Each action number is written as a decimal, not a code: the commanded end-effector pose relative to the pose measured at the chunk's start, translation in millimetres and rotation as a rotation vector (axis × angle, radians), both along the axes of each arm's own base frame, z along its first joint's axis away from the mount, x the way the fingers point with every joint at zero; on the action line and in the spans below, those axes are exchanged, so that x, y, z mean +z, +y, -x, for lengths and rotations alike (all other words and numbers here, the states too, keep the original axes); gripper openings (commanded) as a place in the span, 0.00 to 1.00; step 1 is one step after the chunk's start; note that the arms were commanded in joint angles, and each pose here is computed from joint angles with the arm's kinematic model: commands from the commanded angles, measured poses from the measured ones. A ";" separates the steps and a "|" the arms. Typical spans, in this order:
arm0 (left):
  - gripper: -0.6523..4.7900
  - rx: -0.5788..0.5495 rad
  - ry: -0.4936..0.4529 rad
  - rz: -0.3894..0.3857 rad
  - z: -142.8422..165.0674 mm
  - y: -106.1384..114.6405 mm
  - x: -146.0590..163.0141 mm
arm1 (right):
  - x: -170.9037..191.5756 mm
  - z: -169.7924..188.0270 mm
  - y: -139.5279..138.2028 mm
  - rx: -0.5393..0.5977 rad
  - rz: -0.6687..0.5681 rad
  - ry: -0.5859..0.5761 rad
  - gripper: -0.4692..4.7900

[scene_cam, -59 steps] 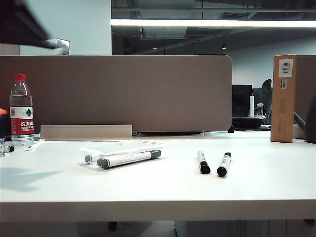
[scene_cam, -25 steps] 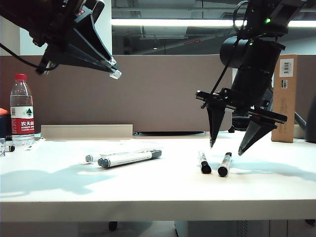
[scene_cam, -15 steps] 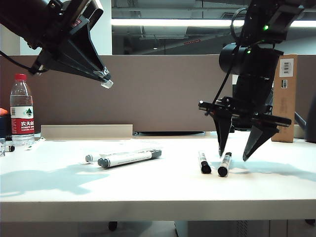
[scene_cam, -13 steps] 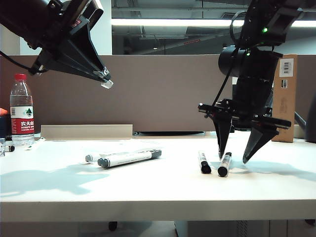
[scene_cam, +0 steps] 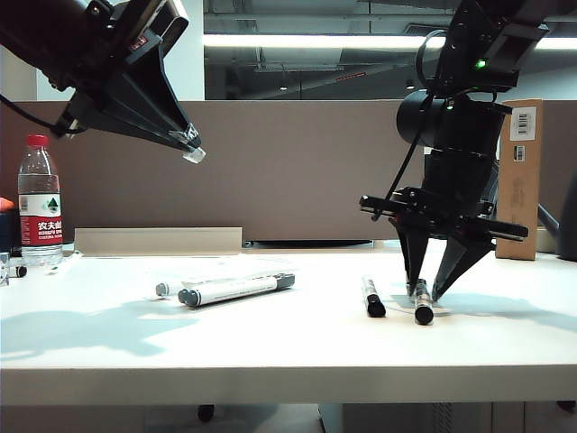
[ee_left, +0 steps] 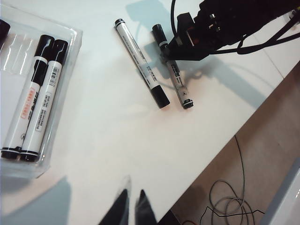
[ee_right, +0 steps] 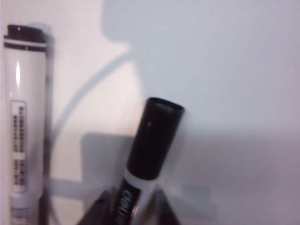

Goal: Pick up the markers scattered on the table and put them into the packaging box, making sure the markers fit the shape of the box's grooves.

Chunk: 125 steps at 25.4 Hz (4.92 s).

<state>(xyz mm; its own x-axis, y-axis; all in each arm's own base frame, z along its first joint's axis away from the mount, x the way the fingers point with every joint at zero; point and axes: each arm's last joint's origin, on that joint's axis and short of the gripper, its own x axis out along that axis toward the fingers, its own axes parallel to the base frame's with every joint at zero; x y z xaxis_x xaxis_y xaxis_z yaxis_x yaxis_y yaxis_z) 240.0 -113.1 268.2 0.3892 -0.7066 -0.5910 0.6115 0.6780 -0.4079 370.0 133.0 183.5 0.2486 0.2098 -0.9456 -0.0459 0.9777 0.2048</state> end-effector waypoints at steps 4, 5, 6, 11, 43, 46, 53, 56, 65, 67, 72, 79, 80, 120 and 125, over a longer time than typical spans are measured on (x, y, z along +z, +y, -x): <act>0.17 -0.004 -0.014 0.004 0.1 -0.2 2.2 | -2.0 -1.6 -1.9 0.003 0.081 -0.031 0.12; 0.17 -0.004 -0.014 0.003 0.1 -0.2 2.2 | -2.1 -1.7 -2.2 0.000 0.089 -0.033 0.09; 0.17 -0.004 -0.014 0.003 0.1 -0.2 2.2 | -2.1 -1.7 -2.3 -0.001 0.091 -0.034 0.08; 0.17 -0.005 -0.009 0.000 0.5 0.0 1.7 | -1.6 -3.8 -8.5 -0.020 -0.030 0.009 0.08; 0.15 0.031 -0.222 -0.360 6.1 11.6 3.1 | 30.5 -4.1 126.0 -0.412 -0.806 -0.227 0.08; 0.15 0.063 -0.242 -0.387 8.2 13.7 6.6 | 29.6 0.3 134.6 -0.426 -0.791 -0.265 0.08; 0.15 0.048 -0.250 -0.409 10.4 14.9 7.2 | 5.8 9.1 149.9 -0.542 -0.761 -0.158 0.08; 0.15 0.059 -0.233 -0.436 11.6 16.1 5.7 | 2.3 8.4 150.5 -0.545 -0.755 -0.159 0.08; 0.15 0.065 -0.234 -0.444 11.4 16.3 5.5 | 2.8 7.4 149.8 -0.563 -0.750 -0.184 0.21; 0.15 0.065 -0.234 -0.444 11.4 16.3 5.6 | 3.0 7.1 149.6 -0.566 -0.750 -0.191 0.22; 0.15 0.066 -0.237 -0.443 11.3 16.3 5.8 | 3.5 6.6 149.5 -0.562 -0.757 -0.192 0.32; 0.15 0.067 -0.239 -0.442 11.1 16.2 5.9 | 6.9 5.6 148.9 -0.512 -0.802 -0.141 0.32; 0.15 0.067 -0.240 -0.442 11.1 16.2 6.0 | 7.5 5.3 148.9 -0.493 -0.817 -0.126 0.32; 0.15 0.076 -0.267 -0.422 8.9 15.2 8.3 | 15.5 15.0 50.8 -0.104 -0.003 -0.138 0.31; 0.10 -0.033 -0.251 -0.321 11.3 11.6 8.6 | 6.4 12.6 52.2 -0.103 0.004 -0.119 0.31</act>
<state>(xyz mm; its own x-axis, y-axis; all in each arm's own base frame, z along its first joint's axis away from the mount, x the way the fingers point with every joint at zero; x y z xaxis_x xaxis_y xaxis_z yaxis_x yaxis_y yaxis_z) 230.0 -99.1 274.4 0.5649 -0.4443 -0.6953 0.6378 0.7698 0.0262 356.5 184.3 185.8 0.3618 0.1669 -0.9172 0.0379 0.9804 0.1933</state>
